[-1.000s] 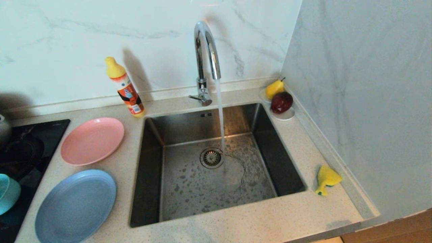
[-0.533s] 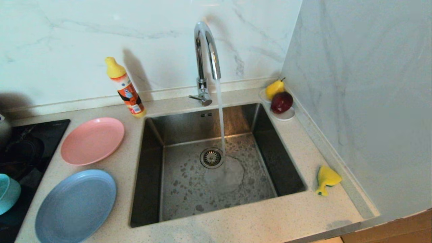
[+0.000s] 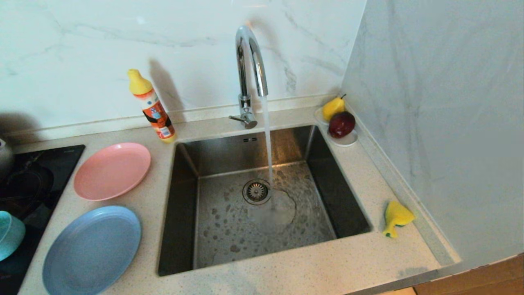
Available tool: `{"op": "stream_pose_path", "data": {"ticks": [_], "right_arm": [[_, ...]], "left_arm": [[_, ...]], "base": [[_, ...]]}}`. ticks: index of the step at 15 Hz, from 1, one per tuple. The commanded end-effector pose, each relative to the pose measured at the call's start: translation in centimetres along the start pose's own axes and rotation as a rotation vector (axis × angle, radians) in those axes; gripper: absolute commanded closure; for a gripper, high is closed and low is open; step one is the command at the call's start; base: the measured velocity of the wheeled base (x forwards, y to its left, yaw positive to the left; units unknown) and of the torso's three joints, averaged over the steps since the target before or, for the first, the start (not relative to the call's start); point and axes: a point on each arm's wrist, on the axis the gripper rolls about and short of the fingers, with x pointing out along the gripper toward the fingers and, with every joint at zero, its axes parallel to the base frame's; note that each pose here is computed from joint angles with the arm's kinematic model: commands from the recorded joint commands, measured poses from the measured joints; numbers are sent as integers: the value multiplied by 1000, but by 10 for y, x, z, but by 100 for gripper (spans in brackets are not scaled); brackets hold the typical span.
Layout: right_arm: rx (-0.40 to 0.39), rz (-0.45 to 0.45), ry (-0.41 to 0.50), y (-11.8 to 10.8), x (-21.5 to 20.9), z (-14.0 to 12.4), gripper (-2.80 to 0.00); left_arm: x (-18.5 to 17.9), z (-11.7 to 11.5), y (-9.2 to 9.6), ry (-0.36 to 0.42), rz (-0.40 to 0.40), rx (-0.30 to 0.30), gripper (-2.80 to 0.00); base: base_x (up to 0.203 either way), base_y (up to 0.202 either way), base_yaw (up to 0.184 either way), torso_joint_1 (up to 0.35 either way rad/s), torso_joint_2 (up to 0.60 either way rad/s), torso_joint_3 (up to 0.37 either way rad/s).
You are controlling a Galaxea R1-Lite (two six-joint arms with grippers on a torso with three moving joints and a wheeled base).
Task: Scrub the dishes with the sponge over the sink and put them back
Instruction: Pick up a bowl and the sponge
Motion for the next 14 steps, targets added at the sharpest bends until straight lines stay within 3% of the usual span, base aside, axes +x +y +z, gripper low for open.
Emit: {"op": "stream_pose_path", "data": {"ticks": [1, 7, 8, 11, 14], "right_arm": [[7, 3, 3, 0, 0, 0, 0], [10, -14, -15, 0, -1, 5, 0], [11, -24, -43, -1, -4, 14, 0], [12, -29, -193, -1, -33, 71, 0], [-7, 86, -206, 2, -66, 110, 0]], "left_arm": [[0, 0, 0, 5, 0, 0, 0], [0, 0, 0, 5, 0, 0, 0], [0, 0, 0, 5, 0, 0, 0], [0, 0, 0, 5, 1, 0, 0], [0, 0, 0, 5, 0, 0, 0]], "base": [[0, 0, 0, 0, 0, 0], [0, 0, 0, 0, 0, 0], [0, 0, 0, 0, 0, 0], [0, 0, 0, 0, 0, 0], [0, 0, 0, 0, 0, 0]]}}
